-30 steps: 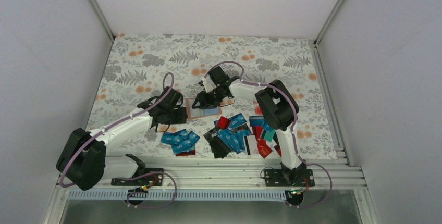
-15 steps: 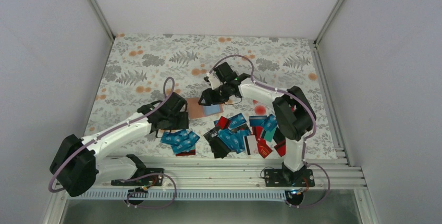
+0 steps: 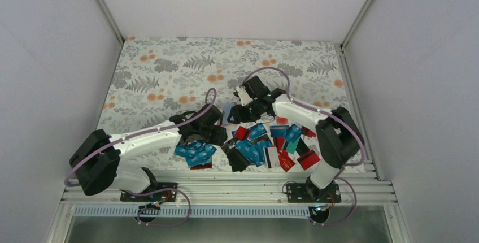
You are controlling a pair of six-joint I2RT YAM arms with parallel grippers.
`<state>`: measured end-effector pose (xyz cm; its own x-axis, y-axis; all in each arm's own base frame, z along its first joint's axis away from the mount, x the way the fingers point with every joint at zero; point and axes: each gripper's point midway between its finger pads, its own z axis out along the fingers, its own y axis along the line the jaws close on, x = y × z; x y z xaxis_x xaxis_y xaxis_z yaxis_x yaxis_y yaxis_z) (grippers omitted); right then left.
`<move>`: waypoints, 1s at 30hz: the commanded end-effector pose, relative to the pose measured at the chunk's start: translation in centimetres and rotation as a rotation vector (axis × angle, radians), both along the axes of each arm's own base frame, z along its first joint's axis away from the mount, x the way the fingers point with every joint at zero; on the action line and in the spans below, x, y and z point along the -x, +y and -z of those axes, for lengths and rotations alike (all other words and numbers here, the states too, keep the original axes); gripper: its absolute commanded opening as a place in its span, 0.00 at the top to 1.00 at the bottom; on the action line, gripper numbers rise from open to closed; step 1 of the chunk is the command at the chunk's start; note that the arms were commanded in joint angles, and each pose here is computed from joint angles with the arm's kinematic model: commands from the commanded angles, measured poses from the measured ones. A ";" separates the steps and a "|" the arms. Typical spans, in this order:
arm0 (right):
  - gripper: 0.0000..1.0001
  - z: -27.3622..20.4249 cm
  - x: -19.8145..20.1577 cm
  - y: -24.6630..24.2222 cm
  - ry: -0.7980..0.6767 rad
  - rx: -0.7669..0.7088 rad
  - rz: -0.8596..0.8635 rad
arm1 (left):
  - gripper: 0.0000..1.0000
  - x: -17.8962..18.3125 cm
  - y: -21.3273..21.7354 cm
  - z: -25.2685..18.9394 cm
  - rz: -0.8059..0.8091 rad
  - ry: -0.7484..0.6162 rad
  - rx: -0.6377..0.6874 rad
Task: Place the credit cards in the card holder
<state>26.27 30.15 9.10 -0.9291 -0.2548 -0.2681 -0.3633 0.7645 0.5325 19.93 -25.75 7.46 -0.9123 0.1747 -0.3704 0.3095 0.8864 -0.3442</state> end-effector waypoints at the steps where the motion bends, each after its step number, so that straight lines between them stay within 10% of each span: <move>1: 0.45 0.1 3.9 -2.8 0.123 0.010 0.088 | 0.45 0.5 -3.8 -0.3 0.143 -0.007 0.107; 30: 0.44 3.7 14.3 -8.5 0.351 0.022 0.148 | 0.45 6.2 -5.0 4.6 0.283 0.110 0.058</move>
